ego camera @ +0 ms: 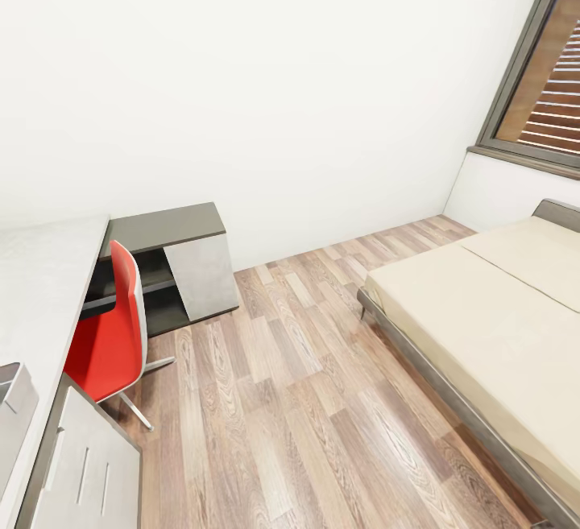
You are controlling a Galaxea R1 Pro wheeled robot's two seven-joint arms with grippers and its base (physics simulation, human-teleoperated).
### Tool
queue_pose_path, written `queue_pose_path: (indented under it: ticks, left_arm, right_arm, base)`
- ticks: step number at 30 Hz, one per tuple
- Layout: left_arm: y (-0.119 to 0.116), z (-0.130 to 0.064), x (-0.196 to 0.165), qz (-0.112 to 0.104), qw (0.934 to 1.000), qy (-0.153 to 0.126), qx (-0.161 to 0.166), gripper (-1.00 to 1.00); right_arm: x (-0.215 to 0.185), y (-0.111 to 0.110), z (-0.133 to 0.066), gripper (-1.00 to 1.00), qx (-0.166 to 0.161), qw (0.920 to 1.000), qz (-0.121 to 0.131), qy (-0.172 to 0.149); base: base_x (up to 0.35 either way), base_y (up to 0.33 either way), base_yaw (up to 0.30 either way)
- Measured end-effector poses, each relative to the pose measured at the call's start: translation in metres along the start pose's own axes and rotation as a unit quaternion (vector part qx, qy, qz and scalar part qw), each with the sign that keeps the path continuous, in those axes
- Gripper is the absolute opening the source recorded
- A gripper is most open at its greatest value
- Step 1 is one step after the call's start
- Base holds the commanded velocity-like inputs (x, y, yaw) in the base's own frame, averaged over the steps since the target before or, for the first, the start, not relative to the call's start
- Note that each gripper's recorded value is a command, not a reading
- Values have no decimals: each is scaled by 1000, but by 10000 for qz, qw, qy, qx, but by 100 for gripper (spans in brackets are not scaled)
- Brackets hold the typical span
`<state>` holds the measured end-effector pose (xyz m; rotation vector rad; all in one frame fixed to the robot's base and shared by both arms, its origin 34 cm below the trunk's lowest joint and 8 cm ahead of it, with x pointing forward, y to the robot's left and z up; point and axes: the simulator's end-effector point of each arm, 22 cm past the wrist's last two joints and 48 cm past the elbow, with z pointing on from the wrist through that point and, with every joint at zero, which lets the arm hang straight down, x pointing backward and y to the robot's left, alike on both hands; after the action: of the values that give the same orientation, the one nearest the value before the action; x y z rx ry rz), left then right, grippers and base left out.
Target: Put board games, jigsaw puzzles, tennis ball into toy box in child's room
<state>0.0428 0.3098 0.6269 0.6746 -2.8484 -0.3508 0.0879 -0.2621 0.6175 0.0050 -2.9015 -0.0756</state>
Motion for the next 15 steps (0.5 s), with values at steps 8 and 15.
queue_pose_path:
  ticks: [8, 15]
  left_arm:
    - [1, 0, 0, -4, 10000, -2, -4, 100]
    - [1, 0, 0, -6, 10000, -1, -5, 100]
  right_arm:
    - [0, 0, 0, 100, 1, 10000, 1, 0]
    - [0, -1, 0, 100, 3, 10000, 1, -1]
  base:
    - [0, 0, 0]
    - [0, 0, 0]
